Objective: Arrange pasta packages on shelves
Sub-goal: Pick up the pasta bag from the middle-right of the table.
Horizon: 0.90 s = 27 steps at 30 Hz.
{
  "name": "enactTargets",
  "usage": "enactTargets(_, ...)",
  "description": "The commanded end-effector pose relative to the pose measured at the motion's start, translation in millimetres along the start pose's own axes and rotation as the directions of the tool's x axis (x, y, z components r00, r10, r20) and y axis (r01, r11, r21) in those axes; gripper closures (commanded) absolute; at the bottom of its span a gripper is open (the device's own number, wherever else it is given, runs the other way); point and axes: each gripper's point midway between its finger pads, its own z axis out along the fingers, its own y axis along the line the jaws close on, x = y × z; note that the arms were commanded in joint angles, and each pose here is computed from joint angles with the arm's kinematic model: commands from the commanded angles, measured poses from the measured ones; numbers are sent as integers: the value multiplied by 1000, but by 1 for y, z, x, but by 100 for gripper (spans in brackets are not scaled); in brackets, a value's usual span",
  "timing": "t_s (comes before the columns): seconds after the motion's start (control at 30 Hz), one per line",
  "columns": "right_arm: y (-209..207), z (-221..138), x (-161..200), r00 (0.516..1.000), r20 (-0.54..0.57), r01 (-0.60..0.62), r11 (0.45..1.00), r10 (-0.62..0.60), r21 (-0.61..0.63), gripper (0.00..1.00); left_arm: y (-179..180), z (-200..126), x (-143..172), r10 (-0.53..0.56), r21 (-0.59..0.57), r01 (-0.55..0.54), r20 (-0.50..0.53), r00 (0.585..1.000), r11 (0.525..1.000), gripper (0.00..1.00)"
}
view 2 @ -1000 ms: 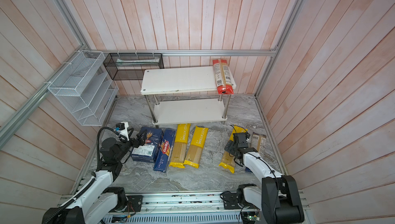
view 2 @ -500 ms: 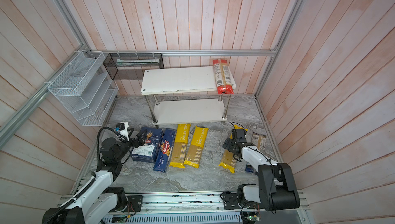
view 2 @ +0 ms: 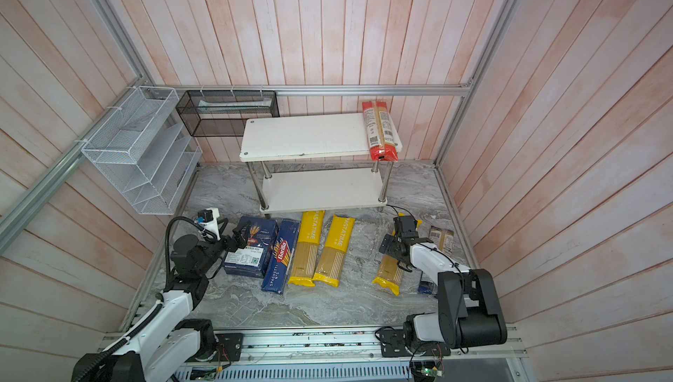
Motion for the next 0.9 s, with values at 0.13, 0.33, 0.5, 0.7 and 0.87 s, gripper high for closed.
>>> enactTargets(0.13,-12,7,31,989,-146,40,998,-33,43,8,-2,-1,1,5,10,-5,2,1000,1000,0)
enactTargets(0.33,-9,3,30,991,-128,44,999,-41,22,9,-2,-1,2,5,8,-5,3,1000,1000,0)
enactTargets(0.5,-10,5,31,991,-126,41,999,-39,20,10,-3,-1,2,8,14,-8,2,1000,1000,0)
enactTargets(0.7,-6,8,35,990,-132,41,999,-40,5,13,-3,-2,2,9,17,-9,4,1000,1000,0)
enactTargets(0.87,-7,11,40,989,-139,43,999,-41,11,16,-3,-2,1,9,16,-9,5,1000,1000,0)
